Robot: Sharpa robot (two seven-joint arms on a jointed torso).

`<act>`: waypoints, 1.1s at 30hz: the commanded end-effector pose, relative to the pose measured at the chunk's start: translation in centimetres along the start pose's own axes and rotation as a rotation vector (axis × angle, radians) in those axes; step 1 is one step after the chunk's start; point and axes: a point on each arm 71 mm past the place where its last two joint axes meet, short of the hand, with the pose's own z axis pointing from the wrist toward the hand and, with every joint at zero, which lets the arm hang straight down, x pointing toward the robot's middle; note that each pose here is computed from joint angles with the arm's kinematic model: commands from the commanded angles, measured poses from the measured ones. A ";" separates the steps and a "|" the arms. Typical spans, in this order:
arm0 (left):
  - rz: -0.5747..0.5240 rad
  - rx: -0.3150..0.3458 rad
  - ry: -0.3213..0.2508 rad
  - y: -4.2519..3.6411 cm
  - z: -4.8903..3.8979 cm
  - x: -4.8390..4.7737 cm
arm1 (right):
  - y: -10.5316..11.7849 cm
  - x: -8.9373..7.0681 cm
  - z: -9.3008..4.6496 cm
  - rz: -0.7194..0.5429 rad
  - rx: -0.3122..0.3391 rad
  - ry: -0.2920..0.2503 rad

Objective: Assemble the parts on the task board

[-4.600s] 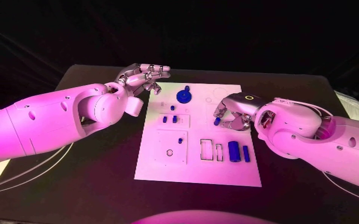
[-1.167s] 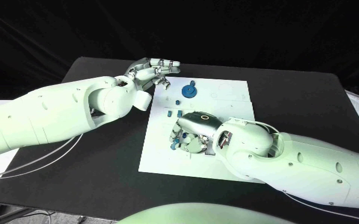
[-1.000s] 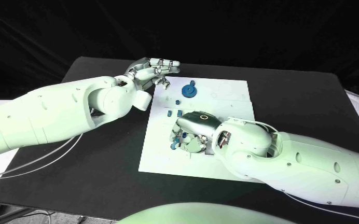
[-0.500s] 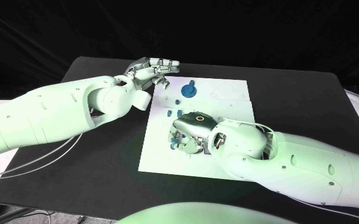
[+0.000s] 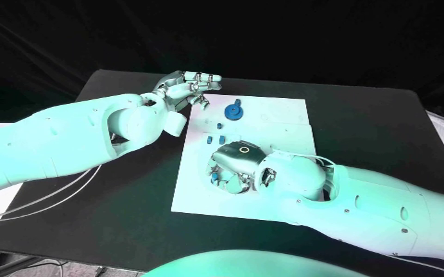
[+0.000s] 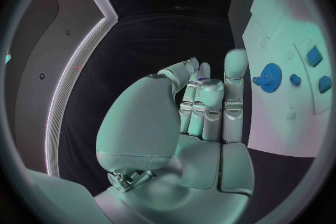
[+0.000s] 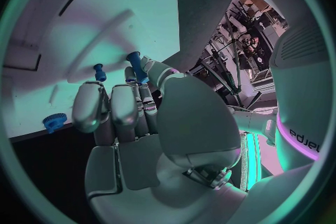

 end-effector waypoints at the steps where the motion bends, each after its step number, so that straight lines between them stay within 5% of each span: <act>1: -0.002 0.002 0.017 -0.04 -0.01 0.18 | -0.1 -0.3 -0.1 0.001 -0.001 -0.036; 12: -0.001 -0.001 0.013 -0.03 -0.03 -0.01 | -0.4 -1.4 -1.4 0.074 -0.012 -0.181; 18: -0.001 -0.001 0.013 -0.03 -0.03 -0.07 | -1.5 -2.8 -3.6 0.113 0.017 -0.226; 22: -0.001 -0.001 0.013 -0.03 -0.04 -0.08 | -3.7 -4.0 -5.8 0.177 0.106 -0.219; 27: 0.000 0.000 0.010 -0.06 -0.12 -0.15 | -7.6 -5.3 -9.9 0.292 0.297 -0.223; 33: -0.001 0.001 0.012 -0.07 -0.16 -0.07 | -10.8 -5.1 -14.3 0.334 0.511 -0.205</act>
